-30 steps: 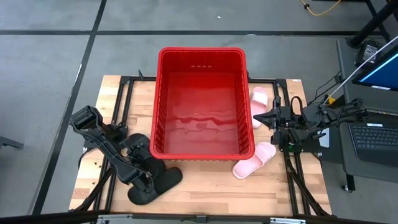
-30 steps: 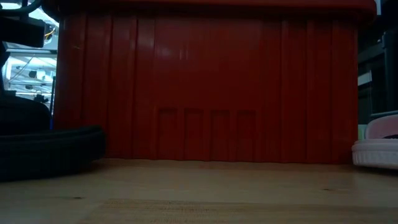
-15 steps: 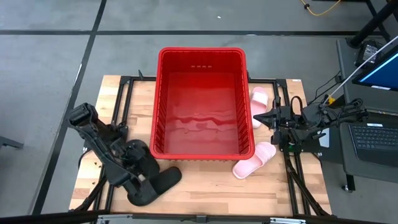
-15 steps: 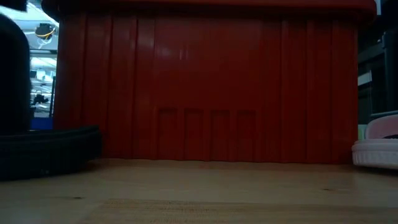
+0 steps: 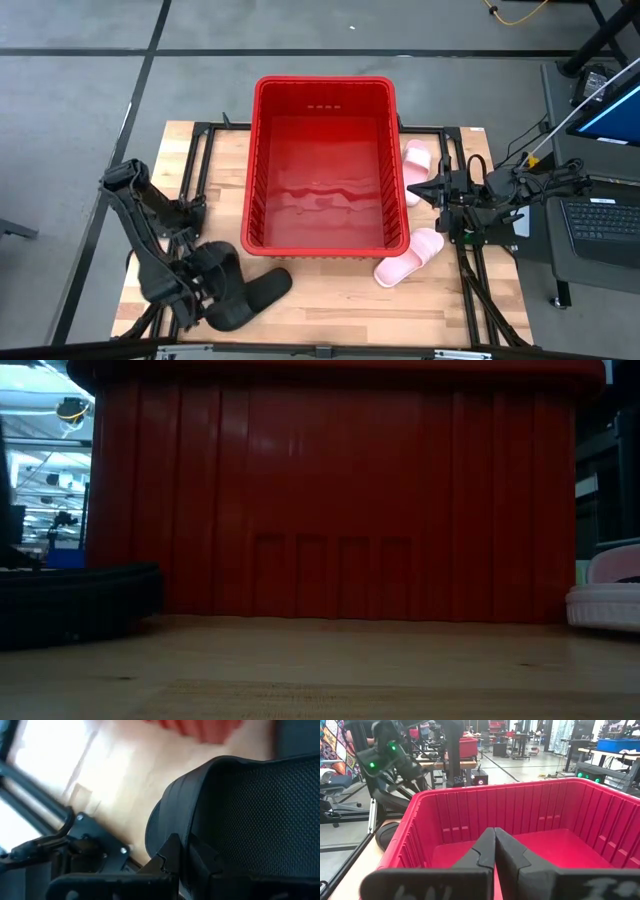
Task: Pick and place slides into bin
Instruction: Put the top left black slide into the red bin
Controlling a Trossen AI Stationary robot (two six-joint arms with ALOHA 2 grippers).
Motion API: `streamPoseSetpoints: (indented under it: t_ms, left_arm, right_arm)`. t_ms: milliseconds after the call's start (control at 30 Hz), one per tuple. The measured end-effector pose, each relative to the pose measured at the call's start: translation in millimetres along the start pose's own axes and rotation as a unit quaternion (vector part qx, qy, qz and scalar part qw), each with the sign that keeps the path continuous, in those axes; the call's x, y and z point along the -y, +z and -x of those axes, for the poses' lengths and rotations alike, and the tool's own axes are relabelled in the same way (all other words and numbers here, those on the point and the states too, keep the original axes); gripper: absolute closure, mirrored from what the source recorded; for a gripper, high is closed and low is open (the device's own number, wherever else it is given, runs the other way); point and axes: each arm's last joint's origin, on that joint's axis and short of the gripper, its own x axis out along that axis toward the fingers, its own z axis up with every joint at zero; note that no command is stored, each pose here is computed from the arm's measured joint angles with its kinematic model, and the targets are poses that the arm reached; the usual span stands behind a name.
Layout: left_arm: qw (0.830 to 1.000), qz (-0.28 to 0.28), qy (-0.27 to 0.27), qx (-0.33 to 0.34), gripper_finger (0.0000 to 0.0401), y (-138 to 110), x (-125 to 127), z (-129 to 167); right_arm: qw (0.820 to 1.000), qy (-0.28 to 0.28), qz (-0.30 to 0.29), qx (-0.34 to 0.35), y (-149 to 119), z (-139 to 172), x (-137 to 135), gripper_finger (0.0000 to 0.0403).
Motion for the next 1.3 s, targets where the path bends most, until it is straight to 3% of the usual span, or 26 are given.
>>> streamPoseSetpoints:
  t_ms: [200,567,767,1100,1200,1300]
  left_arm:
    - [0.997,-0.053,-0.053,0.007,0.0394,5,0,25]
    - [0.985,-0.093,-0.145,0.010,0.0394,15,-2,71]
    - [0.972,-0.137,-0.183,0.059,0.0394,18,-3,88]
    - [0.916,-0.237,-0.254,0.202,0.0395,26,19,103]
    - [0.889,-0.282,-0.221,0.286,0.0395,31,23,106]
    - [0.855,-0.325,-0.142,0.378,0.0395,38,31,108]
  right_arm:
    - [1.000,-0.001,0.000,0.000,0,0,0,0.0392]
    - [1.000,-0.005,-0.015,0.000,0,0,0,0.0392]
    - [1.000,-0.006,-0.024,0.001,0,0,0,0.0392]
    - [0.998,-0.006,-0.056,0.004,1,0,0,0.0392]
    - [0.999,-0.006,-0.054,0.002,0,-1,0,0.0392]
    - [0.998,-0.006,-0.066,0.004,1,-1,0,0.0392]
